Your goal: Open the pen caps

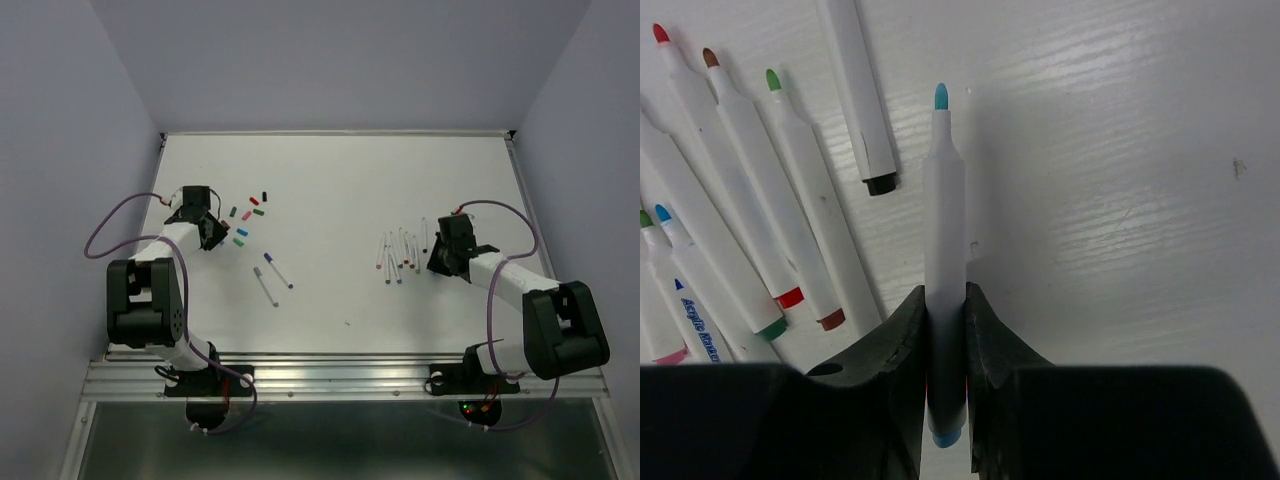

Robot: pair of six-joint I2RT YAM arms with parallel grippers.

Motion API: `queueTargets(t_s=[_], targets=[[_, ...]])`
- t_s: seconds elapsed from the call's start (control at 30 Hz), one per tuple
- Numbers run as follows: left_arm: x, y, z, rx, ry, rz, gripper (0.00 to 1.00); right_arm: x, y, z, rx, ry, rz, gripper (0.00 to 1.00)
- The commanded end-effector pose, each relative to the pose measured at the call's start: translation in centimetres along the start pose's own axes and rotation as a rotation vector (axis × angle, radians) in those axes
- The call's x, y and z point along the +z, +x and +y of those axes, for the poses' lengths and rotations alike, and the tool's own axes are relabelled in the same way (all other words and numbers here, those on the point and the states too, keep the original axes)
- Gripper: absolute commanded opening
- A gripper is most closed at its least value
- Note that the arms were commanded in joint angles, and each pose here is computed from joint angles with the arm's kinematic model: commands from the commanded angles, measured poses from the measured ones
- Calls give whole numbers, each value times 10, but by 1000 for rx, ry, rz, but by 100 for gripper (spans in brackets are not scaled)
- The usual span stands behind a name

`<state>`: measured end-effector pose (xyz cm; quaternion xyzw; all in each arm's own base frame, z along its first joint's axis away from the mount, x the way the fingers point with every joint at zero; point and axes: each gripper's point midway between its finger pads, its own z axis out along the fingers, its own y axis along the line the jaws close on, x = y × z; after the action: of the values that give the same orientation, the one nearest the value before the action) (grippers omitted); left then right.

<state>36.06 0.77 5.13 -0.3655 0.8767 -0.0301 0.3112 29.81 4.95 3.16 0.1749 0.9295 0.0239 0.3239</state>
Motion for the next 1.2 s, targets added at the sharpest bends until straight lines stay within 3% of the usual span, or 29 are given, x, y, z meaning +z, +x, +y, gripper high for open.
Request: queueTargets(t_s=[0.0,0.07,0.1,0.3,0.53,0.6,0.67,0.7,0.9,1.03,1.1,1.17], targets=[[0,0,-3,3,18,1,24,1,4,3,30,-12,31,18],[-3,-1,-3,2,23,-4,28,1,7,4,37,-17,40,22],[-4,-1,-2,2,25,-5,37,1,7,4,44,-18,39,23],[-15,-4,-9,4,69,-15,60,-5,7,7,52,-40,38,36],[-36,-11,-17,1,128,-37,72,-21,-3,12,58,-74,16,55],[-48,-17,-24,-3,164,-58,79,-31,-9,16,39,-102,1,61],[-65,-25,-34,-5,219,-79,90,-43,-11,22,7,-150,1,90],[-71,-28,-36,-1,235,-93,96,-55,-18,27,-34,-197,-34,100],[-106,-33,-51,-9,358,-127,99,-111,-31,91,-184,-473,-104,100],[-119,-34,-57,-5,398,-131,99,-149,12,189,-477,-681,-142,100],[-123,-36,-54,-14,386,-151,99,-132,37,217,-578,-689,-84,100],[-122,-38,-48,-22,355,-166,99,-135,38,254,-650,-717,-111,100]])
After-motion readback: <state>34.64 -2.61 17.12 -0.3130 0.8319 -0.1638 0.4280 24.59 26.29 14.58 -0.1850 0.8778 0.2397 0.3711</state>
